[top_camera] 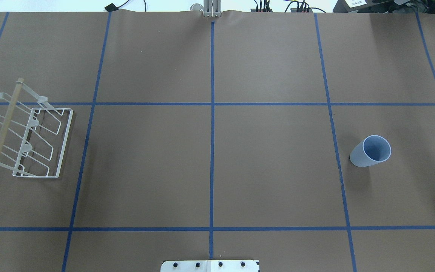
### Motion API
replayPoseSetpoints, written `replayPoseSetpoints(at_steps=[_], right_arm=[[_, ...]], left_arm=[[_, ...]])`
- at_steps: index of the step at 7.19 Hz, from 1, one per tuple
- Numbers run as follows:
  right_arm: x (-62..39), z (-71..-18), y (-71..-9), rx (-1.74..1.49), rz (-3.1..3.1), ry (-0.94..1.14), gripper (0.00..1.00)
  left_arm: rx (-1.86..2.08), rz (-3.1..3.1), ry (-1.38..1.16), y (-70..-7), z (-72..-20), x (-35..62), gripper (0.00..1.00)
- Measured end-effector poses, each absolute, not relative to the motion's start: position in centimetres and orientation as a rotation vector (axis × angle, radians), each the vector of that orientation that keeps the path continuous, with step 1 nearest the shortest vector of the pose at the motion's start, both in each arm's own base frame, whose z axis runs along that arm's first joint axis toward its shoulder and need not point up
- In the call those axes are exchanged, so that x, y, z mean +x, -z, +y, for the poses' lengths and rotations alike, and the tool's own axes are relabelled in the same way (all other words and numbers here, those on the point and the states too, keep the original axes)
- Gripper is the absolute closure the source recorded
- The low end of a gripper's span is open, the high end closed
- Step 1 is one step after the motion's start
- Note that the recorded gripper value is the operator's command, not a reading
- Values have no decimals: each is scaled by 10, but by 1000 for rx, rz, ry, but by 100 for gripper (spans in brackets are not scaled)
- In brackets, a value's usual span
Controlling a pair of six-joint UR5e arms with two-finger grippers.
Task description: Hang cup on cup holder
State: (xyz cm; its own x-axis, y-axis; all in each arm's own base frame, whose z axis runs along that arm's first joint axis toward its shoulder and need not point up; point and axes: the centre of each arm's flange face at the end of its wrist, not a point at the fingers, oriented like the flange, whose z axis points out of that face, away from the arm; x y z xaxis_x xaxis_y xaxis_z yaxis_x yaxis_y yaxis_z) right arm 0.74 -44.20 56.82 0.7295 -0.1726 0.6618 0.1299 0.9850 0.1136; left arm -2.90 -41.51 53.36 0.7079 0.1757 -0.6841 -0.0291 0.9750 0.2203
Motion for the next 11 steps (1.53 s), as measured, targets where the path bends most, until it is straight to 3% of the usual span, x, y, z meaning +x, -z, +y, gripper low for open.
replayPoseSetpoints(at_steps=[11], right_arm=[[-189, -408, -475, 30, -863, 114, 0]], left_arm=[[199, 777, -117, -535, -417, -28, 1]])
